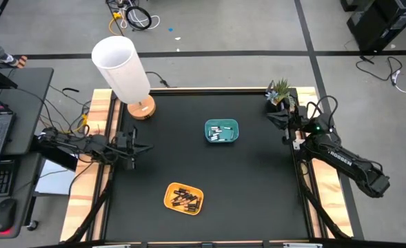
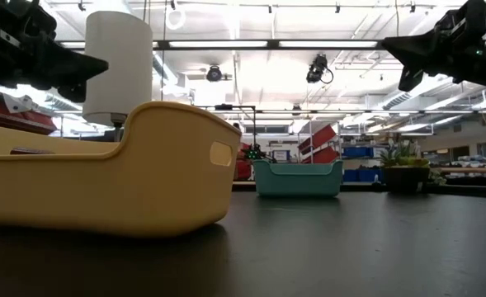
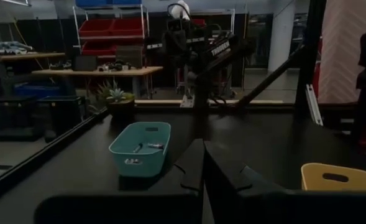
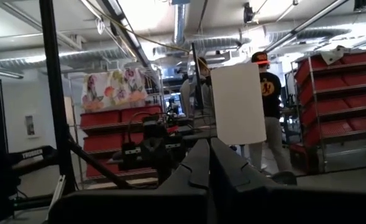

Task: Sort batteries
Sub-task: Return to Home Position

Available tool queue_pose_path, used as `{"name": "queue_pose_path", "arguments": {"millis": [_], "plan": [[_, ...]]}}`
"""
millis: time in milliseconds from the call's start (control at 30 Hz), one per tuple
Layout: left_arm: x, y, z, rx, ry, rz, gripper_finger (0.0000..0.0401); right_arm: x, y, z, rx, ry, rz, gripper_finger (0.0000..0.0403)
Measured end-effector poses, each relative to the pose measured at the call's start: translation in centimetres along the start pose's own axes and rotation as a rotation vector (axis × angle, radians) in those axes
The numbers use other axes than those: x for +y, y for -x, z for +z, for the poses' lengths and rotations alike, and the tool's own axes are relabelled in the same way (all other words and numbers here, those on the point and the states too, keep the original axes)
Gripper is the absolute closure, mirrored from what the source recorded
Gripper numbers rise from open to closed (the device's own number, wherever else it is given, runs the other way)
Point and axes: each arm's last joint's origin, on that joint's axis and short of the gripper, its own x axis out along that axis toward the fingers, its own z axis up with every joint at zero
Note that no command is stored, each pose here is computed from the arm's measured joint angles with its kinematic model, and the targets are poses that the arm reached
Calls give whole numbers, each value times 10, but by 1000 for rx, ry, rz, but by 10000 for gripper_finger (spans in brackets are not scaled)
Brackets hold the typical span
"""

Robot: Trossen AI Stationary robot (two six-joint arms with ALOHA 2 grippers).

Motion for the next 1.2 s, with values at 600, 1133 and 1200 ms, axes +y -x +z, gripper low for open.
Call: {"name": "queue_pose_path", "arguments": {"millis": [600,1133,1200], "plan": [[0,0,1,-6,1,0,380,24,1,10,-95,49,161,401],[0,0,0,-5,0,-1,380,43,11,9,-94,8,277,401],[0,0,0,-5,0,-1,380,37,8,-7,50,-110,223,400]]}}
